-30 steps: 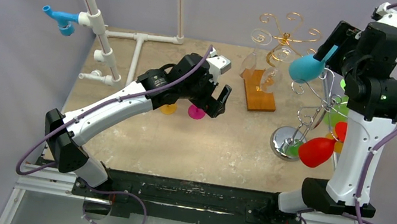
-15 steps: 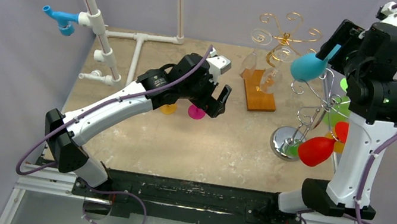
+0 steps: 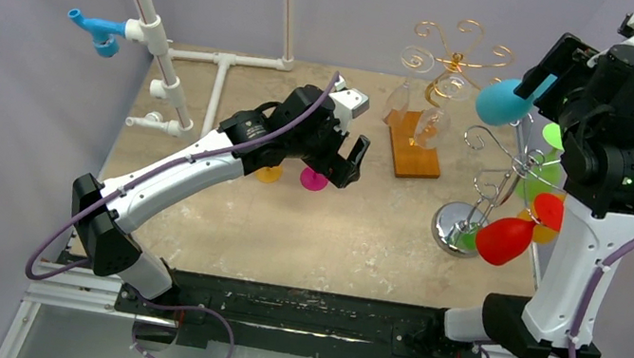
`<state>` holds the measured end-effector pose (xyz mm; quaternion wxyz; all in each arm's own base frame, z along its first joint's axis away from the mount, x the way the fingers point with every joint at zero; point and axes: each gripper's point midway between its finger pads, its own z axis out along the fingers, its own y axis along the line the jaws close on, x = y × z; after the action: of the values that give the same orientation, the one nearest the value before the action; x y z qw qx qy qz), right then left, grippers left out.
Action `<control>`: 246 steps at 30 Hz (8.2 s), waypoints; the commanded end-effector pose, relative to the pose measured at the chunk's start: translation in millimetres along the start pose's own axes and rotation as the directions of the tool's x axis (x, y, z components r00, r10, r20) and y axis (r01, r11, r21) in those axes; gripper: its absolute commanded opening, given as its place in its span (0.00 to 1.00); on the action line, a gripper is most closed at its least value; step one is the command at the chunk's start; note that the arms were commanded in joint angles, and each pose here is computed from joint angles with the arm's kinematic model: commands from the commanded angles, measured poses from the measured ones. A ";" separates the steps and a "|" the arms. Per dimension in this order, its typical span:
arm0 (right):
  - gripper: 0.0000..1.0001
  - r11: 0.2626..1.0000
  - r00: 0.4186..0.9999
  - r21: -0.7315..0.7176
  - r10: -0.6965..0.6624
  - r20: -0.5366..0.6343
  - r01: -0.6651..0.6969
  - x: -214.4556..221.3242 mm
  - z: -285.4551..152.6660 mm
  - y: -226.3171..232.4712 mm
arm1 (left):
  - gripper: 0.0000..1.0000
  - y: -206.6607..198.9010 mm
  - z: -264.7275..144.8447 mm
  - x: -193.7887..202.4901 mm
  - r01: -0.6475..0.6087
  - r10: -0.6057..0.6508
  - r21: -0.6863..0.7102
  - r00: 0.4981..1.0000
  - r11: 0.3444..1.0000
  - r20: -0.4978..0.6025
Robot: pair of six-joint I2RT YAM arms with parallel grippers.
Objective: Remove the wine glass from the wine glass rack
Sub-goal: Place the wine glass at the center of the board, then pick up the wine glass from the wine rack.
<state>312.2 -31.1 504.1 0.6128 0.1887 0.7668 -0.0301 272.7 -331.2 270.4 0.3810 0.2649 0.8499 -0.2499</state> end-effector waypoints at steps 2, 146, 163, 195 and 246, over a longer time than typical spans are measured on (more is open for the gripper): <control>0.52 1.000 0.995 0.000 0.023 0.098 -0.023 -24.9 -16.6 -4.3 | 1.00 -7.1 -5.2 -24.3 0.016 -0.017 0.020 0.997 1.000 0.075; 0.99 0.724 0.986 -0.681 -0.007 -0.166 -0.109 68.9 -33.1 159.8 | 0.09 170.8 -79.8 160.8 0.048 -0.307 -0.546 0.867 0.836 -0.394; 0.99 0.742 0.984 -0.661 -0.011 -0.176 -0.110 72.8 -28.9 156.5 | 0.54 185.2 -91.0 114.4 0.039 -0.255 -0.614 0.929 0.788 -0.268; 0.99 0.996 0.996 -0.026 0.090 0.005 -0.090 57.2 -59.4 -8.9 | 0.88 44.5 -62.1 -11.7 0.035 -0.030 -0.055 0.995 0.998 0.094; 0.99 0.877 0.984 0.476 0.027 -0.175 0.061 133.7 -76.1 -127.9 | 0.90 4.6 -55.8 14.2 -0.019 0.014 0.063 0.997 0.998 0.077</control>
<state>180.6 -88.1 368.7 0.4682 0.3146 0.8017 -0.1976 237.8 -287.7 275.2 0.3776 0.2774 0.8405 -0.2720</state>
